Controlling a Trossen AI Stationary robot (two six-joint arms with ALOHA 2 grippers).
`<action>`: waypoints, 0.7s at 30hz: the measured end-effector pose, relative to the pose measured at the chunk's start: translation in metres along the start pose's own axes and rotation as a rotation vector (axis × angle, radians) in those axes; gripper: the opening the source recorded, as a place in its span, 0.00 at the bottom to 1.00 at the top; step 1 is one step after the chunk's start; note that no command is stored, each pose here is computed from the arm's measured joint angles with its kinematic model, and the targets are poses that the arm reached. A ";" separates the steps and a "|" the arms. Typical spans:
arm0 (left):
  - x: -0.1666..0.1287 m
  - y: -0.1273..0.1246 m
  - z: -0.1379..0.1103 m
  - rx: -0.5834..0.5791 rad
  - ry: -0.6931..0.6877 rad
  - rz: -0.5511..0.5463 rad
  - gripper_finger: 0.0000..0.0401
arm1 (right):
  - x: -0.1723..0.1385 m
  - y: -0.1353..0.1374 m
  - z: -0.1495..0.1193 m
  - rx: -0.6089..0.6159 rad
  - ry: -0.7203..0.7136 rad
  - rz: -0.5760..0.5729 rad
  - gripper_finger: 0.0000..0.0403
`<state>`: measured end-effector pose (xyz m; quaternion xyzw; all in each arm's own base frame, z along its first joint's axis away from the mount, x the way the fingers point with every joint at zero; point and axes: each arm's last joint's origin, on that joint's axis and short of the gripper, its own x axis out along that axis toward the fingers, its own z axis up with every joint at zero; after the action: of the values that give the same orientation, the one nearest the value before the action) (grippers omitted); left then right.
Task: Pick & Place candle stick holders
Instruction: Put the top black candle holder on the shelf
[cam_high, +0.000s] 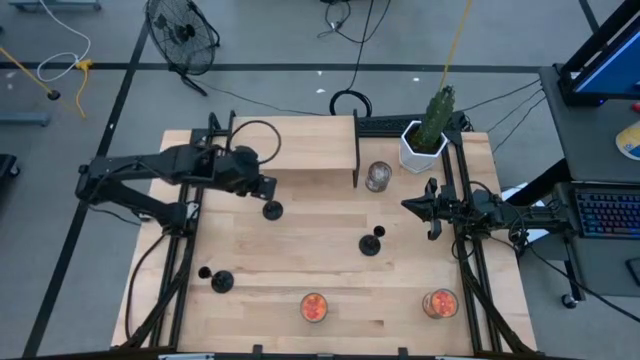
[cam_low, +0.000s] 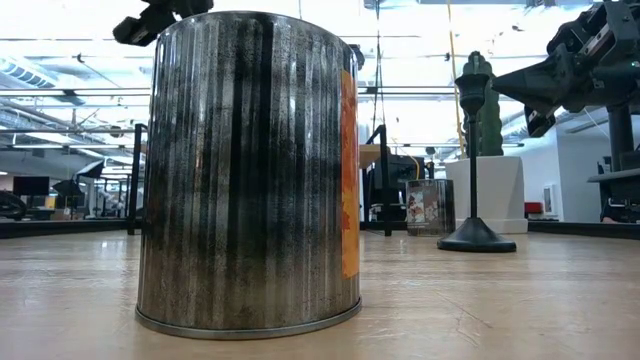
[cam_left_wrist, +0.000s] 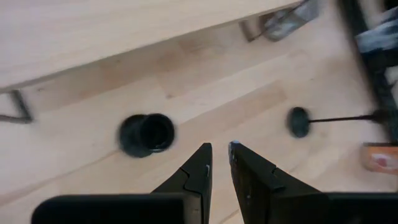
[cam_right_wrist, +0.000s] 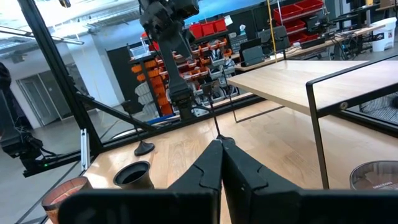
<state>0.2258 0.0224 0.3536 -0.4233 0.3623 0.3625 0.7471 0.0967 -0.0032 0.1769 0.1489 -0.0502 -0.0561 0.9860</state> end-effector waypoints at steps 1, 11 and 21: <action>0.002 -0.001 0.003 0.004 0.023 0.053 0.16 | 0.000 0.000 0.000 0.000 0.002 -0.001 0.00; 0.020 -0.006 0.025 0.049 0.164 0.167 0.16 | 0.000 0.000 0.000 0.000 0.003 -0.001 0.00; 0.021 -0.005 0.027 0.084 0.177 0.162 0.16 | 0.000 0.000 0.000 0.000 0.003 0.000 0.00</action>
<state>0.2459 0.0499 0.3477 -0.3912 0.4745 0.3676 0.6976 0.0968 -0.0032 0.1766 0.1488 -0.0487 -0.0559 0.9861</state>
